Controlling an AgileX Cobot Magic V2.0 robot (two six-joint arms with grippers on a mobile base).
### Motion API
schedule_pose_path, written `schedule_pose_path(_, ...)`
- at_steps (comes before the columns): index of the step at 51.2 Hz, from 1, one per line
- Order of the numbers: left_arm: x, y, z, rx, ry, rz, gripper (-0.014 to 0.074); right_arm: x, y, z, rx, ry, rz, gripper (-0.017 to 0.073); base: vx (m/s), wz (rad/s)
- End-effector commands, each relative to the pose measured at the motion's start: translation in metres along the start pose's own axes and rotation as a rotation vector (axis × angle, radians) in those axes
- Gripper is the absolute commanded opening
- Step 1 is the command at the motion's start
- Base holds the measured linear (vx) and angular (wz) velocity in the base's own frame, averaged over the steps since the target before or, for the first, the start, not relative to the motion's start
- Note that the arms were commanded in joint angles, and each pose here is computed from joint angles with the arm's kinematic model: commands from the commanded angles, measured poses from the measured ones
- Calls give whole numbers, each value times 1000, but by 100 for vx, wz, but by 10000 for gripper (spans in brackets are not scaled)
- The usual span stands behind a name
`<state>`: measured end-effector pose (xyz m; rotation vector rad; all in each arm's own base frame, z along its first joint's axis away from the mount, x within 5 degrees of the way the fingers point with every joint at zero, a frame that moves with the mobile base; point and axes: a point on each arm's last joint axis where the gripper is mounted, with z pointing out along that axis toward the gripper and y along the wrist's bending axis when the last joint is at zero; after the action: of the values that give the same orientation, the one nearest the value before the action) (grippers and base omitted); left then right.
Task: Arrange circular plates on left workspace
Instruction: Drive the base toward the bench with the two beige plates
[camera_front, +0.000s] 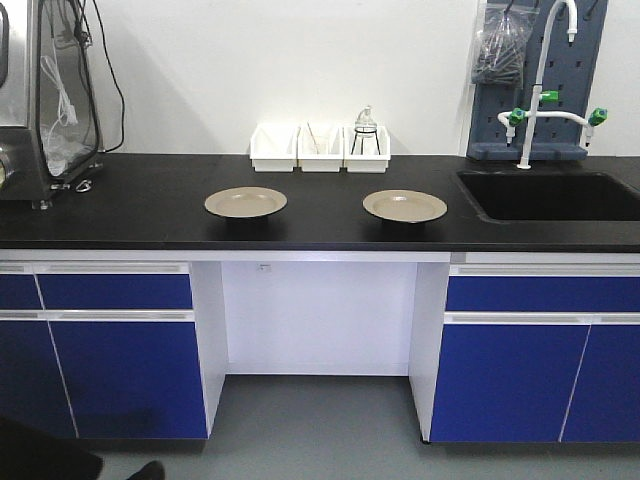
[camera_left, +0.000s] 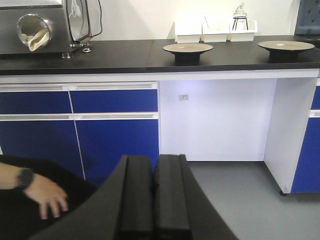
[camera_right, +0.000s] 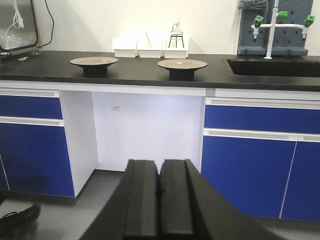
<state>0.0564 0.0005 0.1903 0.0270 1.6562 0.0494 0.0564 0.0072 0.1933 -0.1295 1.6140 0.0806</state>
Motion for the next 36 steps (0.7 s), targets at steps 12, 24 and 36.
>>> schedule_pose_path(12,-2,0,0,-6,-81,-10,0,-1,0,0,-1,-71,-20,-5,0,0)
schedule_pose_path(24,-2,0,0,-6,-81,-10,0,-1,0,0,-1,-71,-20,-5,0,0)
schedule_pose_path(36,-2,0,0,-6,-81,-10,0,-1,0,0,-1,-71,-20,-5,0,1)
